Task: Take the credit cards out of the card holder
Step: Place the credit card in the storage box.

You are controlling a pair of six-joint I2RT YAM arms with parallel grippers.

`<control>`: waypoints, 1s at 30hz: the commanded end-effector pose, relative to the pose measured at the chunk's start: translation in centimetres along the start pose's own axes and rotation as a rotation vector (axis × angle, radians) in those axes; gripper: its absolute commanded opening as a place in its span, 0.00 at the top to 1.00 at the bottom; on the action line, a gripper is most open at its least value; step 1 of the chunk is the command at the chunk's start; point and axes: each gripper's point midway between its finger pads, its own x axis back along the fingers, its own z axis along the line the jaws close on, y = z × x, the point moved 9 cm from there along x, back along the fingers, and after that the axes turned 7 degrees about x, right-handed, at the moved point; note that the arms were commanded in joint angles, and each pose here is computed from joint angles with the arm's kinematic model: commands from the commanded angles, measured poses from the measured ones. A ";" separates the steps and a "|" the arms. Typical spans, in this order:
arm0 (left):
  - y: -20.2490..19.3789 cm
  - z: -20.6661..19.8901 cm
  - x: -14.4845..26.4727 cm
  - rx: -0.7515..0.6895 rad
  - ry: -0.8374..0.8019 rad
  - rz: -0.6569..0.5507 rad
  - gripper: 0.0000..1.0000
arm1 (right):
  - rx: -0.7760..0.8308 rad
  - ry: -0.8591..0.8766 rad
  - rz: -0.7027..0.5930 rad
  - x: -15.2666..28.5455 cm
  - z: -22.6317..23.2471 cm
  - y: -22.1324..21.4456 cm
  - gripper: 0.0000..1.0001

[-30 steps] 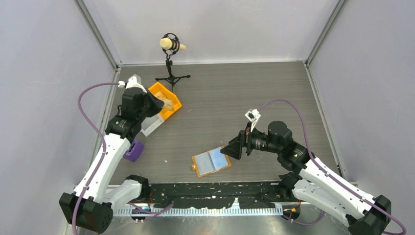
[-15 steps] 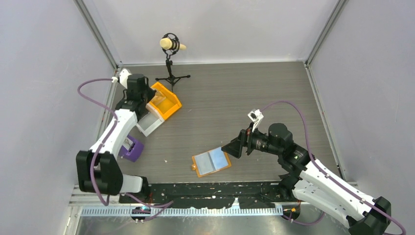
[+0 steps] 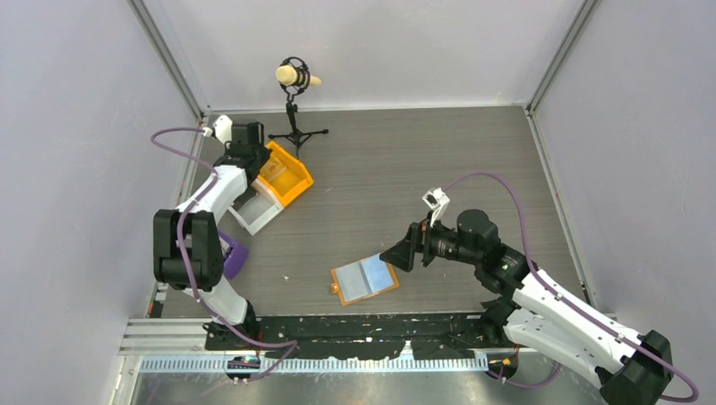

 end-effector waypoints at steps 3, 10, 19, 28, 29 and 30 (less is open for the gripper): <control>0.6 -0.3 -1.5 0.025 -0.003 -0.085 1.00 | 0.063 0.026 -0.032 -0.4 0.6 1.8 0.05; -0.1 -0.2 -3.5 -0.026 -0.019 -0.099 1.00 | 0.060 0.010 -0.026 -0.6 0.3 1.8 0.04; -0.7 0.2 -5.1 -0.060 0.010 -0.098 1.00 | 0.077 -0.019 -0.012 -0.7 0.0 2.0 0.05; -0.9 0.1 -5.4 -0.085 0.024 -0.073 0.82 | 0.090 -0.032 -0.004 -0.9 -0.1 2.4 0.05; -0.8 0.1 -5.4 -0.085 0.021 -0.074 0.80 | 0.092 -0.031 -0.007 -0.9 0.0 2.5 0.05; -0.8 0.0 -5.3 -0.086 0.020 -0.073 0.79 | 0.093 -0.031 -0.003 -0.9 -0.1 2.5 0.05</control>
